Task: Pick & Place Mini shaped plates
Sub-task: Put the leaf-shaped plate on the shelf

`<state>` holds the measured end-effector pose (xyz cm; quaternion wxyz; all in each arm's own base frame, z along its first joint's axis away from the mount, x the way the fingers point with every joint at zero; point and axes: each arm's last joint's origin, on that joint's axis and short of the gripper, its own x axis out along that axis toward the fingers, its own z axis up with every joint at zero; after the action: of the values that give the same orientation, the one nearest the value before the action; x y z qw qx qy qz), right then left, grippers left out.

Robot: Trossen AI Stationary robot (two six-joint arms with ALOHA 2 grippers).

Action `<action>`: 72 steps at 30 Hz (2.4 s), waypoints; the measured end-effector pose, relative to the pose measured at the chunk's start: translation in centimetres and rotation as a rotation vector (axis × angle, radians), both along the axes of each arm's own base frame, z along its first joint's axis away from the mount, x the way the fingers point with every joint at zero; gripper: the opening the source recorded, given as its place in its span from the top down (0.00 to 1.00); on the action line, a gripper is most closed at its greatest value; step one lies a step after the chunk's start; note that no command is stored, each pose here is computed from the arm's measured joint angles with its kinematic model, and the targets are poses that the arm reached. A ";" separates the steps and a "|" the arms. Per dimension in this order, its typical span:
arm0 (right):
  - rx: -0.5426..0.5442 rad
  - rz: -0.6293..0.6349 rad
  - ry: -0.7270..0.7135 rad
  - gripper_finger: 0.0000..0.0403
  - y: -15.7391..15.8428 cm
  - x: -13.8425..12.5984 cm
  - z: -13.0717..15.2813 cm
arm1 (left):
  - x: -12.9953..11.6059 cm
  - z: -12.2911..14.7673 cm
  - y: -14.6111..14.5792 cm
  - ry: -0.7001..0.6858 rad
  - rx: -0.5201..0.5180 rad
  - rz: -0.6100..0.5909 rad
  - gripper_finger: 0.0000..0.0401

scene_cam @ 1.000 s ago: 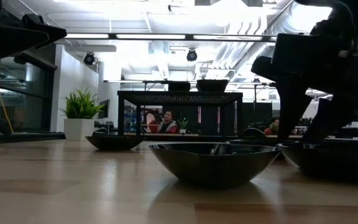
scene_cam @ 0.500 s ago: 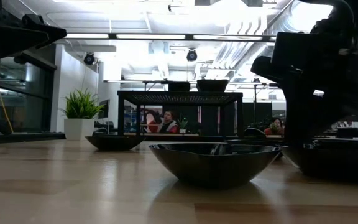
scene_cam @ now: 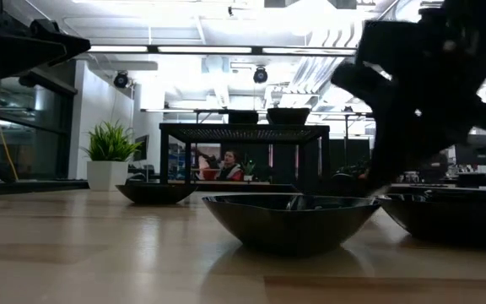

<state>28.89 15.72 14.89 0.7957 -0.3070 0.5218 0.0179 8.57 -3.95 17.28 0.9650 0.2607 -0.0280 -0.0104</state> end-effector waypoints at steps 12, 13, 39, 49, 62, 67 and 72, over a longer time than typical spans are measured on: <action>0.037 -0.010 -0.123 1.00 -1.7 4.6 4.7 | 0.0 0.0 0.0 0.000 -0.007 0.000 0.38; 0.037 -0.007 -0.131 1.00 -2.0 4.9 5.1 | 0.0 0.0 0.0 0.000 -0.007 0.000 0.38; -0.066 0.139 -0.389 1.00 -9.3 11.1 11.6 | 0.0 0.0 0.1 -0.001 -0.044 0.023 0.38; -0.084 0.141 -0.520 1.00 -14.5 12.6 12.9 | 0.0 0.0 0.1 0.002 -0.046 0.023 0.38; 0.071 0.055 -0.275 1.00 -12.7 11.0 11.0 | 0.2 0.0 0.2 0.007 -0.094 0.107 0.38; 0.177 0.053 -0.221 1.00 -10.5 10.3 10.5 | 0.5 0.3 0.0 0.049 -0.013 0.108 0.38; 0.224 0.094 -0.200 1.00 -8.9 9.9 10.4 | 0.9 1.1 -0.4 0.029 0.125 0.076 0.38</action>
<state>38.83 6.80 25.30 0.8712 -0.2406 0.4199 0.0825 9.50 -4.37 18.37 0.9468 0.3211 -0.0035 0.0210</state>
